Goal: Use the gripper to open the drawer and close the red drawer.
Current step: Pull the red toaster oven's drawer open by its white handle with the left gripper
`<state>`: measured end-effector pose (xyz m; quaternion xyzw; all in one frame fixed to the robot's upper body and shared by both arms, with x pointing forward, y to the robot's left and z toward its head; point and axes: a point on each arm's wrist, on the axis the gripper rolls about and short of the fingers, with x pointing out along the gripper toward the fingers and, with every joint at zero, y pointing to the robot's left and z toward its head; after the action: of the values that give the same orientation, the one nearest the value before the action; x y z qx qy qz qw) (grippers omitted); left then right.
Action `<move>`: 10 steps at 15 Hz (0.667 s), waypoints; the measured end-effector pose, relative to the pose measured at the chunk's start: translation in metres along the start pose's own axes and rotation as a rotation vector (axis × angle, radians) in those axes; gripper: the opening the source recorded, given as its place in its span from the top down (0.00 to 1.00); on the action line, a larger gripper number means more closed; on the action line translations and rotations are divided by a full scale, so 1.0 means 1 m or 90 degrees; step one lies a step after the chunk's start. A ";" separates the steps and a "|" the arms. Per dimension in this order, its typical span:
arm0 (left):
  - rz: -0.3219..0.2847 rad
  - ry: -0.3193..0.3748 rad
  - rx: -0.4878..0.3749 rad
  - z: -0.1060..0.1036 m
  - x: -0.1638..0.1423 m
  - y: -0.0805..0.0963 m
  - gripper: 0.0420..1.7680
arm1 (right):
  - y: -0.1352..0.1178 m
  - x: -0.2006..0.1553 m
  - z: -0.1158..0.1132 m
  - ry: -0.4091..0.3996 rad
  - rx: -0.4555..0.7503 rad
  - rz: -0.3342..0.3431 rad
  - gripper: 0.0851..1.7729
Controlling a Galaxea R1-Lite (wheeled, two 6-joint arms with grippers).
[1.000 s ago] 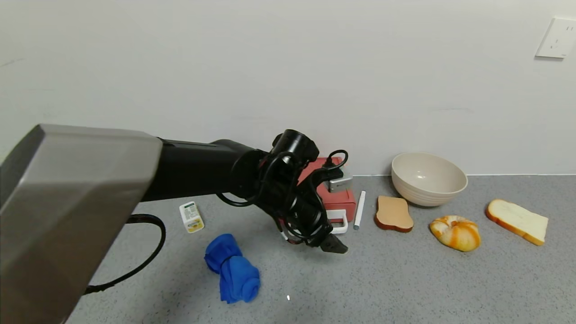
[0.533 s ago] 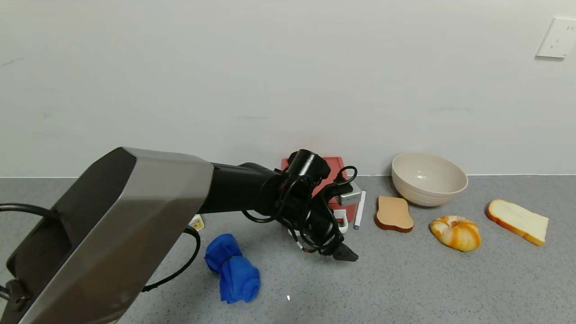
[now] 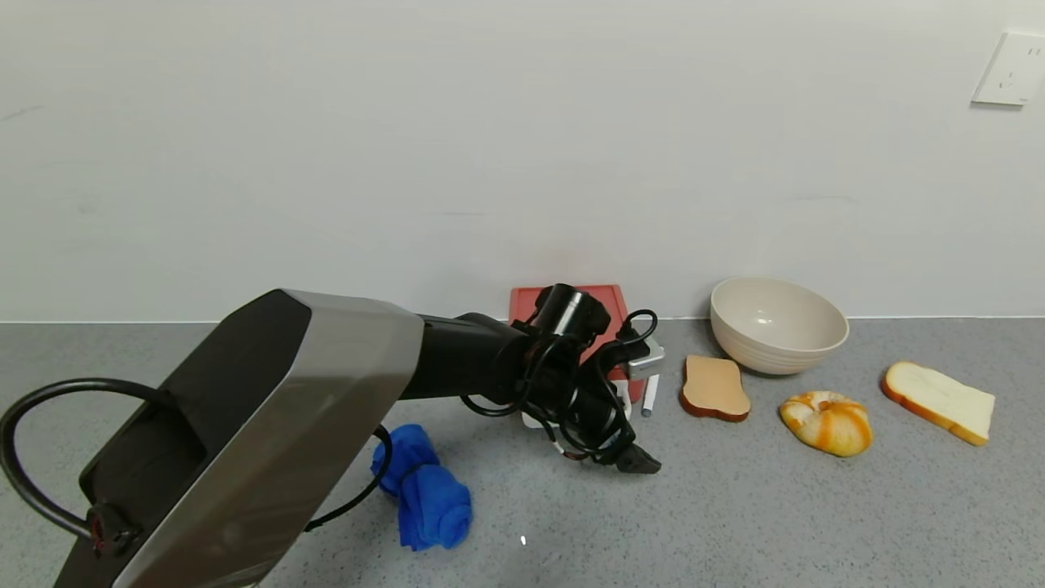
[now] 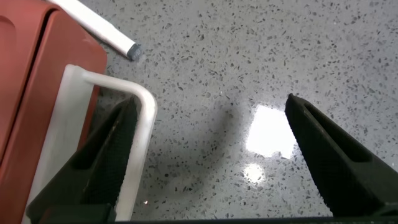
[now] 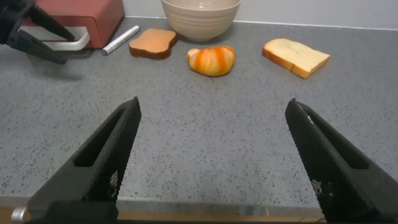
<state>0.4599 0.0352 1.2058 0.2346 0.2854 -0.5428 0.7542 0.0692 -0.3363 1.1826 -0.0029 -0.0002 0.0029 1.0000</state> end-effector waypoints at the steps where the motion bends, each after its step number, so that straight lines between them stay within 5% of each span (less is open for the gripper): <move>1: 0.000 0.001 0.000 -0.001 0.001 0.000 0.03 | 0.000 0.000 0.000 0.000 0.000 0.000 0.04; 10: 0.018 -0.009 0.021 0.000 0.010 0.006 0.03 | 0.000 0.000 0.000 0.000 0.000 0.000 0.04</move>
<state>0.4682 0.0301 1.1993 0.2475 0.2676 -0.5386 0.7597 0.0692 -0.3363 1.1826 -0.0027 -0.0004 0.0028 1.0000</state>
